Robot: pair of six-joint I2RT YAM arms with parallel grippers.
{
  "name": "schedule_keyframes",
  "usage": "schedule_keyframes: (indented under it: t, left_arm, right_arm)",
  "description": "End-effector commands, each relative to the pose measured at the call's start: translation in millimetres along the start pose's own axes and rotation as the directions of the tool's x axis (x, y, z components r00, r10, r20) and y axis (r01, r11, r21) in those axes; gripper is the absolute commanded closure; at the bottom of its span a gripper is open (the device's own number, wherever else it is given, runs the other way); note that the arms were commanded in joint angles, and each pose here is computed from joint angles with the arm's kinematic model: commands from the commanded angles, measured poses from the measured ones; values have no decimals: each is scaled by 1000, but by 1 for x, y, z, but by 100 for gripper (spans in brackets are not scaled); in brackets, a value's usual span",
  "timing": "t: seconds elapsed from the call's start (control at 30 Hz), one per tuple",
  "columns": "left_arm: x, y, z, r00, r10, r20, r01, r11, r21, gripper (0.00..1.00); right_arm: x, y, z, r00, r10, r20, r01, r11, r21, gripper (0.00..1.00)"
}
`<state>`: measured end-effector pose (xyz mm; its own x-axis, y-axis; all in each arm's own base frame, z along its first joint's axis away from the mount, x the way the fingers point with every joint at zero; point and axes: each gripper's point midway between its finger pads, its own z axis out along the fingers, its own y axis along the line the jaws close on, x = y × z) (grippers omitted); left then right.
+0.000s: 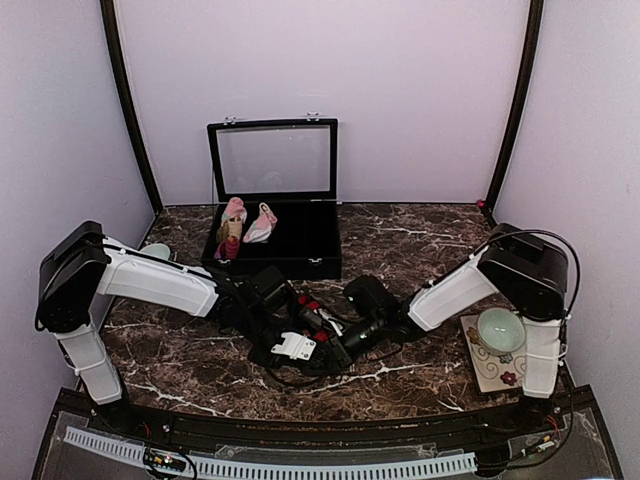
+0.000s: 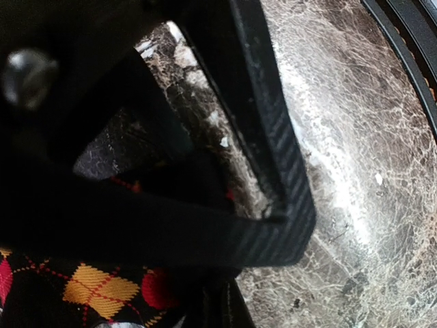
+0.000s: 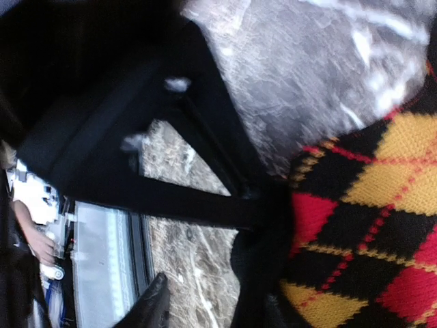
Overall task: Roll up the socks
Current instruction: Pick up the sock from the center of the board.
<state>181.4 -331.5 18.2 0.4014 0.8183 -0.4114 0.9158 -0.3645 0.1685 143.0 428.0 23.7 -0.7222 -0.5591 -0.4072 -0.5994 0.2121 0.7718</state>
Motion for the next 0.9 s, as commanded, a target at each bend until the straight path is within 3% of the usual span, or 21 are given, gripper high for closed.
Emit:
schedule_keyframes:
  t: [0.0,0.37,0.47,0.57,0.6,0.63,0.67,0.87]
  left_arm:
    - [39,-35,7,986,-94,-135,111,985,129,100]
    - [43,-45,0,972,-195,-133,221,951,215,100]
    - [39,-42,-4,964,-239,-114,260,937,234,100]
    - [34,-42,-8,950,-299,-92,313,907,282,100]
    - [32,-41,-10,943,-321,-86,332,894,301,100]
    - [30,-41,-10,936,-343,-84,351,879,323,100]
    - [28,-41,-12,928,-364,-83,369,862,348,100]
    - [16,-30,-20,853,-516,-73,483,730,483,100]
  right_arm:
    - [61,-70,-22,979,189,-74,-151,923,355,52]
    - [46,-63,-84,998,-27,55,-10,818,576,51]
    - [33,-47,-97,979,-180,95,82,776,625,54]
    - [17,-21,-112,901,-412,132,202,671,713,53]
    - [13,-12,-116,864,-488,124,244,621,745,43]
    - [12,-3,-117,833,-543,108,285,588,757,9]
    - [11,2,-116,812,-578,86,314,556,769,2]
    - [8,22,-91,765,-642,-55,439,457,773,0]
